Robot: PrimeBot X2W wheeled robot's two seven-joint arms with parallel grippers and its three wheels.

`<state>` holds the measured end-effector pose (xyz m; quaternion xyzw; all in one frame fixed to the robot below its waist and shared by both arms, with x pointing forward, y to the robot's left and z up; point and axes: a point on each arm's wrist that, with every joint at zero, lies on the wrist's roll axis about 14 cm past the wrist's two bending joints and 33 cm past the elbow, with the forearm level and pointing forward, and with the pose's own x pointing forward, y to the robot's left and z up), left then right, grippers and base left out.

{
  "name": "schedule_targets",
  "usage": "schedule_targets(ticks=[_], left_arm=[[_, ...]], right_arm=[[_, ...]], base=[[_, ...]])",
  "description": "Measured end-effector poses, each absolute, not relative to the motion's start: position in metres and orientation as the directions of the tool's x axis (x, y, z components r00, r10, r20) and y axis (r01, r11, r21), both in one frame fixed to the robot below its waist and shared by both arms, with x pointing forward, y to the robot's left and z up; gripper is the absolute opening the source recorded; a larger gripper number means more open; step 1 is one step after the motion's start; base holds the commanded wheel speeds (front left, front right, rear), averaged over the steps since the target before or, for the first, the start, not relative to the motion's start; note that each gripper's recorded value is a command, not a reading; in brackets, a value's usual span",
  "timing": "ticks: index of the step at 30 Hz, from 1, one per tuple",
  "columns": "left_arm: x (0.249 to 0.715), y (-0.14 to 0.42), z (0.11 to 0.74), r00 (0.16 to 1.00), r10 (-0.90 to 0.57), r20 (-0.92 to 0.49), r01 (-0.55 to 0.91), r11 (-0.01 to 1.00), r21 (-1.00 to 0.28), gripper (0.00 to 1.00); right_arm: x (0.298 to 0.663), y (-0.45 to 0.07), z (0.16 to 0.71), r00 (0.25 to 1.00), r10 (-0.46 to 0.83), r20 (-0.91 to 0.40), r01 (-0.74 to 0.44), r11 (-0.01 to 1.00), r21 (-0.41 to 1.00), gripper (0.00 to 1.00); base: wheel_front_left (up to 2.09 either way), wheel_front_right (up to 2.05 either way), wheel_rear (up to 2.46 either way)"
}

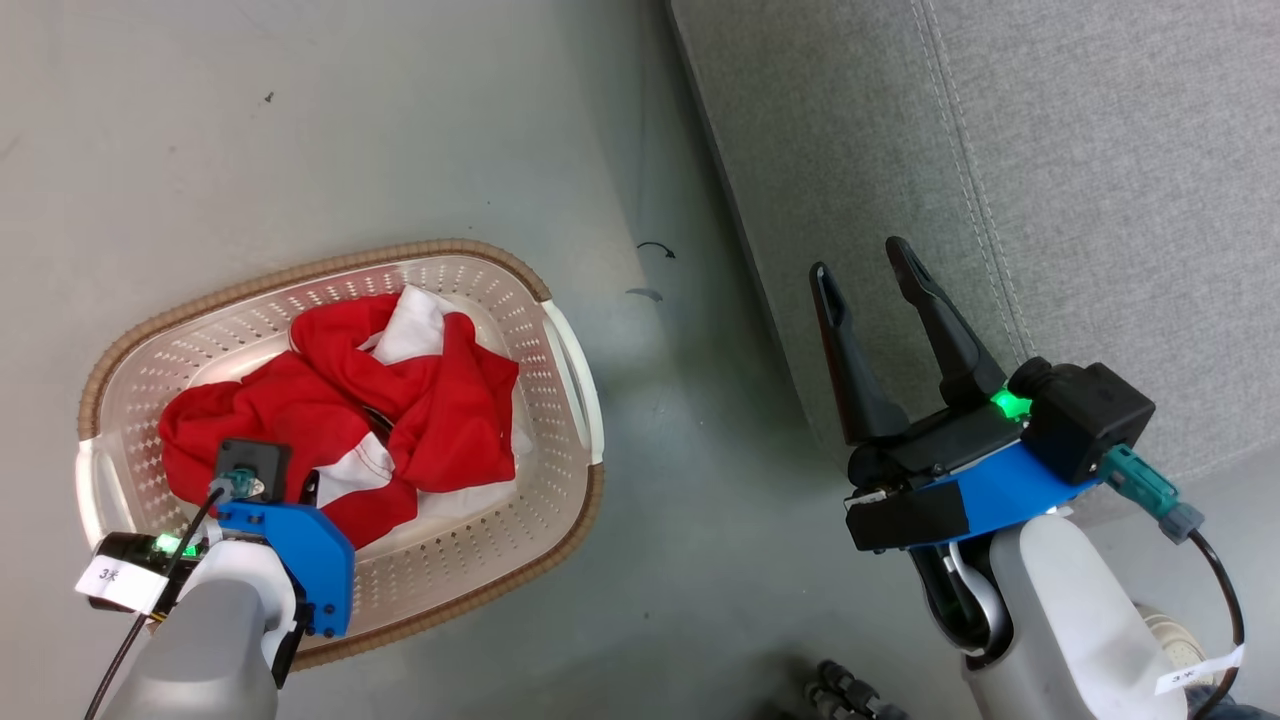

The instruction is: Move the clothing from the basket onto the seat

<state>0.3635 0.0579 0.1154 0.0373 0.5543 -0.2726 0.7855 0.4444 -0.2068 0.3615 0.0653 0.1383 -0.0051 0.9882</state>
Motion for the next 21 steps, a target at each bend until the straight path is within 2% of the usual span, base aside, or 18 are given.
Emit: schedule_targets(ticks=[11,21], left_arm=[[0.367,0.056,0.128,0.269,-0.396,-0.878,0.45,0.858,-0.249,0.0],[0.375,0.033,0.178,0.376,-0.467,-0.801,0.483,0.836,-0.261,0.0]], right_arm=[[0.448,-0.201,0.369,0.967,0.024,-0.252,0.011,0.991,0.136,1.0],[0.451,-0.188,0.399,0.981,0.063,-0.181,-0.04,0.991,0.131,1.0]], base=[[0.0,0.0,0.0],[0.0,0.0,0.0]])
